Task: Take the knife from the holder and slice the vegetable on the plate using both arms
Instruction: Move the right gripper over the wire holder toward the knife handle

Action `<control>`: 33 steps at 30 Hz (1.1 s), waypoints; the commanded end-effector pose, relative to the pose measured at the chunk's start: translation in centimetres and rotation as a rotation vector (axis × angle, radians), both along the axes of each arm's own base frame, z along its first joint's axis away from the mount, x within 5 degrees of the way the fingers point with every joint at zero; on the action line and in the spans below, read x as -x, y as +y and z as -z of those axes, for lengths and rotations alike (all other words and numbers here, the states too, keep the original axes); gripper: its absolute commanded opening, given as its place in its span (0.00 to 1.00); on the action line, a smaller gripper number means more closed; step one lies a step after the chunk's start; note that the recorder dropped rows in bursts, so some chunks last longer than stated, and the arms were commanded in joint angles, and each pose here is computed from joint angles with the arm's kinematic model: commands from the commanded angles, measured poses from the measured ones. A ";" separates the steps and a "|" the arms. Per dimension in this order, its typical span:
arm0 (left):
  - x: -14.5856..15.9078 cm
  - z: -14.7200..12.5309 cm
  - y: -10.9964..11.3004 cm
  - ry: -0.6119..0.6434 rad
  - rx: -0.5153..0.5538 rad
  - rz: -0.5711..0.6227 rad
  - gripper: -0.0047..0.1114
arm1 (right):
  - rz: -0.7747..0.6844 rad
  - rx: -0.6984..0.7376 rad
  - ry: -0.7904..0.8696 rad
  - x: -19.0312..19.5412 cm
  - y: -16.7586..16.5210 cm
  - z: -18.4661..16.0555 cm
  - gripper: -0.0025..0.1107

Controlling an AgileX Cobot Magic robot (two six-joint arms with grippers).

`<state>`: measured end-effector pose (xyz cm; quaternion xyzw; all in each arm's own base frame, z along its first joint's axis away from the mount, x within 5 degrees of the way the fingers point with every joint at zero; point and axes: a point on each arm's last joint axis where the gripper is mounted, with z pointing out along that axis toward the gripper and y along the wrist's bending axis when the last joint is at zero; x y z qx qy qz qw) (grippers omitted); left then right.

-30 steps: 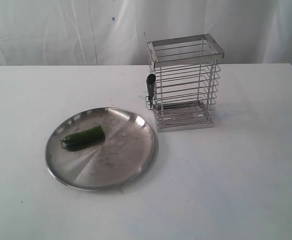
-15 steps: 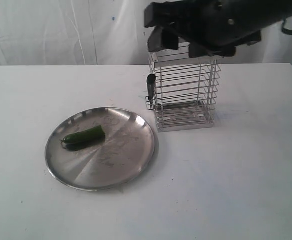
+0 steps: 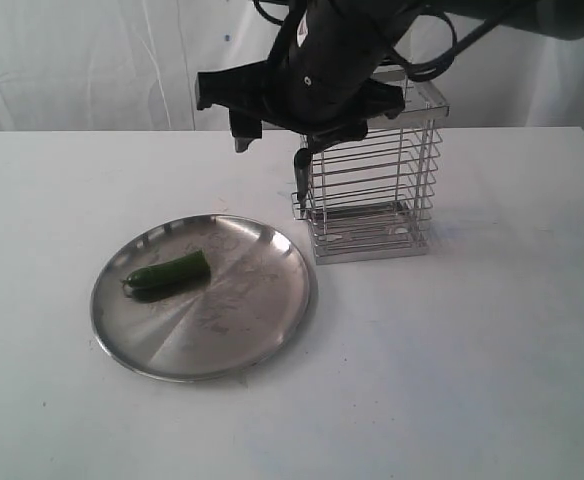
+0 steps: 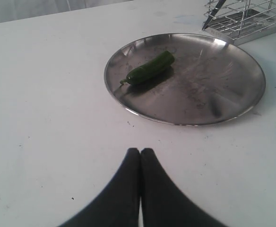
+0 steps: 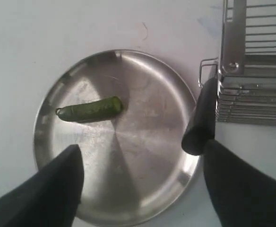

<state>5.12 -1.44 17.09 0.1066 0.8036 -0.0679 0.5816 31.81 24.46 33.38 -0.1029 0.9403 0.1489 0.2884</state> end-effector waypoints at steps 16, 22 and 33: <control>0.0 0.0 -0.1 -0.003 0.011 0.005 0.04 | 0.026 0.107 0.052 -1.5 0.6 3.3 0.52; 0.0 0.0 -0.1 -0.003 0.011 0.005 0.04 | 0.030 0.149 0.019 -1.9 0.3 3.5 0.47; 0.0 0.0 -0.1 -0.003 0.011 0.005 0.04 | 0.043 0.186 -0.021 -2.4 0.2 3.8 0.33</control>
